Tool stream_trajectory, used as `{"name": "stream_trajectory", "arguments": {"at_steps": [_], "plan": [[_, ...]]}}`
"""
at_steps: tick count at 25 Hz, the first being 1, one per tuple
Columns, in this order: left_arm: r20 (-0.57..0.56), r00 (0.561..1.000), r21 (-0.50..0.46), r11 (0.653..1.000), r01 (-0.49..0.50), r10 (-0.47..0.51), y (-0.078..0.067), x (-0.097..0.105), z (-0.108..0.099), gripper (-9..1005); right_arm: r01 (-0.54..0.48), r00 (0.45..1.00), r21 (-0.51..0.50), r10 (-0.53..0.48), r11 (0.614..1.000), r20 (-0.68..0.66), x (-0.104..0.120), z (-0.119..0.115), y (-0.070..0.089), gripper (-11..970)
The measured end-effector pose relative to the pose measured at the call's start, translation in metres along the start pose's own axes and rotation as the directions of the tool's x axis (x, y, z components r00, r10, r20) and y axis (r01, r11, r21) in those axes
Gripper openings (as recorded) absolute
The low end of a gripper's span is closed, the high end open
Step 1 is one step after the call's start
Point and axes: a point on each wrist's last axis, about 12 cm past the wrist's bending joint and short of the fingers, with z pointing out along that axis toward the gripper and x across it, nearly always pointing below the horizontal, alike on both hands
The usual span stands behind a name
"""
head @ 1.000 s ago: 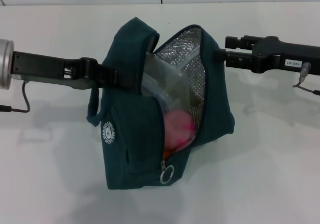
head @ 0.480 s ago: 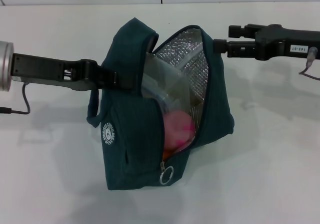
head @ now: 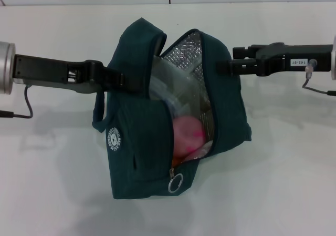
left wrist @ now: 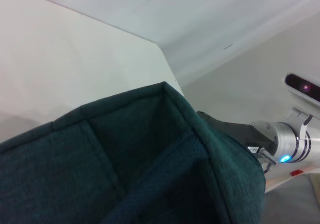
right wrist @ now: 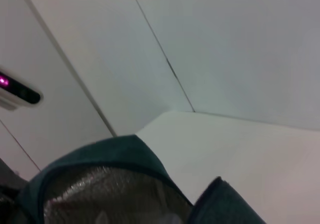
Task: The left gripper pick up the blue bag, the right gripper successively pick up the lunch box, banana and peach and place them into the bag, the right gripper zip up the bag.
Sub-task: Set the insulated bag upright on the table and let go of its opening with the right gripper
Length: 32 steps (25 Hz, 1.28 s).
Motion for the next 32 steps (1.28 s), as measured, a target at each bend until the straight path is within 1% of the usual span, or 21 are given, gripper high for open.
{"name": "stream_trajectory", "arguments": {"at_steps": [4,9,15,20,23,27,32], "plan": [[0.003,1.0,-0.001,1.0,0.0,0.0,0.001,0.0,0.0,48,-0.014,1.0,0.005,0.014,1.0,-0.004,0.0,0.0,-0.001,818],[0.004,1.0,0.0,1.0,0.0,0.0,0.001,0.001,0.0,49,-0.03,0.999,0.001,0.03,1.0,-0.011,-0.002,0.004,0.0,803],[0.003,1.0,0.001,1.0,-0.004,0.004,0.0,0.0,0.001,49,-0.017,0.999,-0.01,0.016,1.0,-0.035,-0.002,0.008,0.003,784],[0.001,1.0,0.001,1.0,-0.005,0.005,0.0,0.0,0.001,49,0.003,0.999,-0.02,-0.003,1.0,-0.043,-0.003,0.011,0.005,579],[0.001,1.0,0.001,1.0,-0.003,0.003,0.0,0.001,0.001,49,0.008,0.999,-0.023,-0.009,1.0,-0.04,-0.003,0.01,0.006,382],[0.0,1.0,0.001,1.0,-0.004,0.004,0.0,0.001,0.001,49,0.02,0.999,-0.044,-0.022,0.999,-0.028,-0.004,0.008,0.008,350],[-0.001,1.0,0.006,1.0,-0.006,0.006,0.0,0.001,0.002,49,0.052,0.998,-0.102,-0.05,0.993,0.024,-0.011,0.004,0.016,311]]}}
